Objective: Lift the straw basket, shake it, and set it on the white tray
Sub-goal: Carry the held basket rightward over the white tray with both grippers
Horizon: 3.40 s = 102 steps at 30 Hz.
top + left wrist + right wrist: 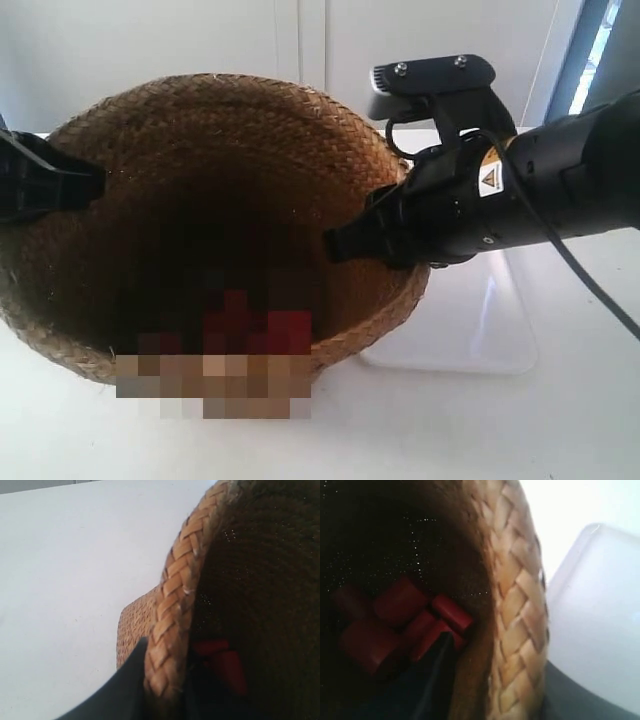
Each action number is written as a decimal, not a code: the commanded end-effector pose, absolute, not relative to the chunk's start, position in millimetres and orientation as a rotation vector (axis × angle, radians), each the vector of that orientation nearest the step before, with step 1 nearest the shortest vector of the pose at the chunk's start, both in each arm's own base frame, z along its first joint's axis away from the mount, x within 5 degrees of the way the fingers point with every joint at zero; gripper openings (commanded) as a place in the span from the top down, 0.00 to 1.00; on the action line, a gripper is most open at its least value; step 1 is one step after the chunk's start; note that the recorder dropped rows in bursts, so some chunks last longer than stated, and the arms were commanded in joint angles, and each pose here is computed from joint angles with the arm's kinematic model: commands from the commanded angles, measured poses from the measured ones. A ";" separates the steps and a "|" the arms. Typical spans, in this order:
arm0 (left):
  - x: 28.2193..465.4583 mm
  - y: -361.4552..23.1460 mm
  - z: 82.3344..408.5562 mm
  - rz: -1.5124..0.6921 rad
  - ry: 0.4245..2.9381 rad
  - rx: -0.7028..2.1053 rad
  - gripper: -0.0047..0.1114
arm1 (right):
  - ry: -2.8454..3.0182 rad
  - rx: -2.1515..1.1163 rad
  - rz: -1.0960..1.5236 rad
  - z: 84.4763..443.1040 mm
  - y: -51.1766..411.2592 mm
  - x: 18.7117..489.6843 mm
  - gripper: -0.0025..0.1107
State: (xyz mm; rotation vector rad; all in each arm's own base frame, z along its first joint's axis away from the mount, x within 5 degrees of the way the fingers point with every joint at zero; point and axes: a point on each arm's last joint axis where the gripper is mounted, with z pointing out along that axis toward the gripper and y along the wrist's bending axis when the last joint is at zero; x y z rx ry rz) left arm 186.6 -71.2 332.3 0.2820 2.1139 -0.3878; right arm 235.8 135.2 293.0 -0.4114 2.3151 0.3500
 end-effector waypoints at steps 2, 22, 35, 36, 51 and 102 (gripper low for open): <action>191.1 -69.8 336.9 -0.350 2.049 0.285 0.96 | 2.330 -0.472 0.287 293.2 131.4 233.6 0.98; 183.1 -69.4 370.7 -0.390 1.963 0.281 0.96 | 2.306 -0.506 0.276 319.8 134.7 239.3 0.98; 184.0 -66.3 372.8 -0.359 1.976 0.265 0.96 | 2.184 -0.448 0.365 328.5 134.3 229.8 0.98; 183.9 -64.7 373.9 -0.346 1.971 0.264 0.96 | 2.180 -0.447 0.366 329.2 134.1 229.6 0.98; 180.7 -64.7 351.7 -0.355 2.085 0.267 0.96 | 2.282 -0.465 0.342 309.6 139.1 237.5 0.98; 185.2 -64.7 337.8 -0.374 2.154 0.305 0.96 | 2.244 -0.509 0.427 317.4 149.5 240.3 0.98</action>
